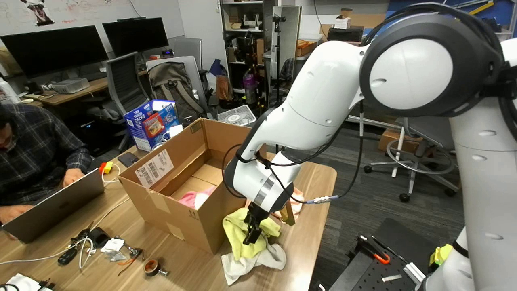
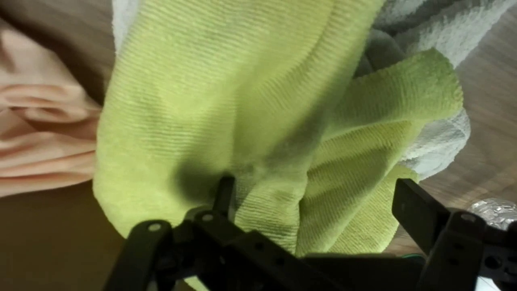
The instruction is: Put the clothes on the side in the box
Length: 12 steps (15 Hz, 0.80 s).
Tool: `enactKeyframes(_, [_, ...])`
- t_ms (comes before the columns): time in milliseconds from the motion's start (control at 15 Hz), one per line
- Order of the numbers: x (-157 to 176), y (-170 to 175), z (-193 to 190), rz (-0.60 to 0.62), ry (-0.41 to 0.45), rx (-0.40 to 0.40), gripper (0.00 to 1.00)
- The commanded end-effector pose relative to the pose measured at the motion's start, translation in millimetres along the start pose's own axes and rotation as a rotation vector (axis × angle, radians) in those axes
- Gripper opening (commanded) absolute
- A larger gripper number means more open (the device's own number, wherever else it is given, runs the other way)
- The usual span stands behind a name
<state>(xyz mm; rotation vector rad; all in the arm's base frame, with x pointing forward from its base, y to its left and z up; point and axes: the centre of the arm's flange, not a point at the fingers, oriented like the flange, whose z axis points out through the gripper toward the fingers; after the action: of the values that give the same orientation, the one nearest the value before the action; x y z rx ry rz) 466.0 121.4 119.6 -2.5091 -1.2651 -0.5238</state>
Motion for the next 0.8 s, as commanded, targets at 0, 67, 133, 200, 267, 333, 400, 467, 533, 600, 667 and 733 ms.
enactKeyframes(0, [-6.5,12.2,16.8,-0.016,-0.003,-0.040,1.00])
enactKeyframes(67, [-9.6,15.7,19.1,-0.015,-0.008,-0.047,1.00])
enactKeyframes(133, [-13.0,18.4,21.4,-0.019,-0.012,-0.051,1.00])
enactKeyframes(200, [-16.3,21.5,22.6,-0.025,-0.017,-0.057,1.00])
enactKeyframes(267, [-20.2,23.7,23.5,-0.027,-0.023,-0.061,1.00])
enactKeyframes(333, [-23.8,26.4,24.7,-0.029,-0.027,-0.064,1.00])
enactKeyframes(400, [-27.2,28.4,25.6,-0.031,-0.031,-0.065,1.00])
enactKeyframes(467, [-30.6,30.4,26.6,-0.031,-0.035,-0.065,1.00])
enactKeyframes(533, [-33.7,32.0,26.6,-0.032,-0.039,-0.066,1.00])
enactKeyframes(600, [-36.3,34.2,27.8,-0.033,-0.042,-0.067,1.00])
enactKeyframes(667, [-38.6,36.1,28.6,-0.032,-0.045,-0.069,1.00])
enactKeyframes(733, [-40.5,36.3,27.8,-0.031,-0.049,-0.070,1.00])
